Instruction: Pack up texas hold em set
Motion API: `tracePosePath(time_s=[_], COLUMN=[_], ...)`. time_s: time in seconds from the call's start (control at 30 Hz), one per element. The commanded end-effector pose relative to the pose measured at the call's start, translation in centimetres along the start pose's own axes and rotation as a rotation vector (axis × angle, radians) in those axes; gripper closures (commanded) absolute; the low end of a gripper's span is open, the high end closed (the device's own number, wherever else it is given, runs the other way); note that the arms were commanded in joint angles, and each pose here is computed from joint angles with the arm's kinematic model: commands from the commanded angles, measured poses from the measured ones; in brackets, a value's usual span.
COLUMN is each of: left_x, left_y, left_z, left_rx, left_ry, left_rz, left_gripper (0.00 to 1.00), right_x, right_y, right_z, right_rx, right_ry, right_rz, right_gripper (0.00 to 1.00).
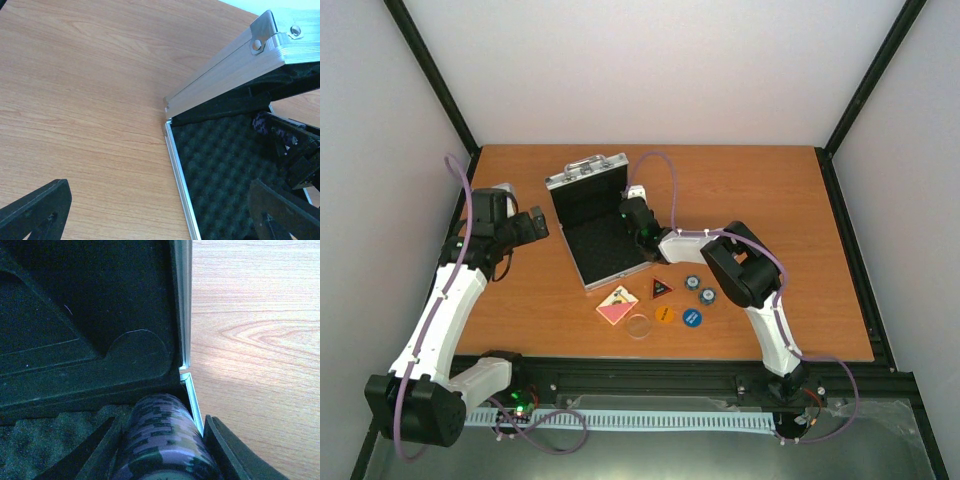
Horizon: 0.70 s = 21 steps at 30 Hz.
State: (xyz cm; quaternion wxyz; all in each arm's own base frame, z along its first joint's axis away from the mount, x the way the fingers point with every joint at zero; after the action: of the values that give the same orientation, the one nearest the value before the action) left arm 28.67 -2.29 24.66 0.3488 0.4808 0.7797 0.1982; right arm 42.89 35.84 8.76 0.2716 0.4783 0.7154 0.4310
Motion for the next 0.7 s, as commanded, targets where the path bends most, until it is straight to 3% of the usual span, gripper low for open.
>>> tracePosePath(time_s=[0.0, 0.17, 0.57, 0.67], left_x=[0.0, 0.0, 0.0, 0.0], left_y=[-0.1, 0.1, 0.1, 0.1], left_z=[-0.4, -0.4, -0.5, -0.5], left_rx=[-0.003, -0.004, -0.008, -0.008], left_ry=[0.004, 0.002, 0.005, 0.005], left_rz=[0.015, 0.014, 0.014, 0.015], left_gripper=[0.0, 0.0, 0.0, 0.0], right_x=[0.2, 0.1, -0.3, -0.3], right_y=[1.2, -0.1, -2.0, -2.1], right_z=[0.0, 0.4, 0.4, 0.4], right_rx=[-0.065, -0.023, 0.062, 0.07], right_ry=[-0.018, -0.024, -0.043, -0.043], right_rz=[0.038, 0.046, 0.031, 0.024], right_gripper=[0.97, 0.96, 0.76, 0.61])
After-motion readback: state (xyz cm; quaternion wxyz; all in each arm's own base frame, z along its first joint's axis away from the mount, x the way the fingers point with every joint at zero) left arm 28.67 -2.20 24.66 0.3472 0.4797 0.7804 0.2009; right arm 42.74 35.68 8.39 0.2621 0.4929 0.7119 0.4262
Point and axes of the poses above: each gripper's point midway between its finger pads, its own z axis out along the fingers, its own x axis along the line the jaws close on, y = z × x, the point moved 4 cm from there along -z, back along the fingers, and after that the axes turned 9 degrees about -z, right-handed, at the moved point
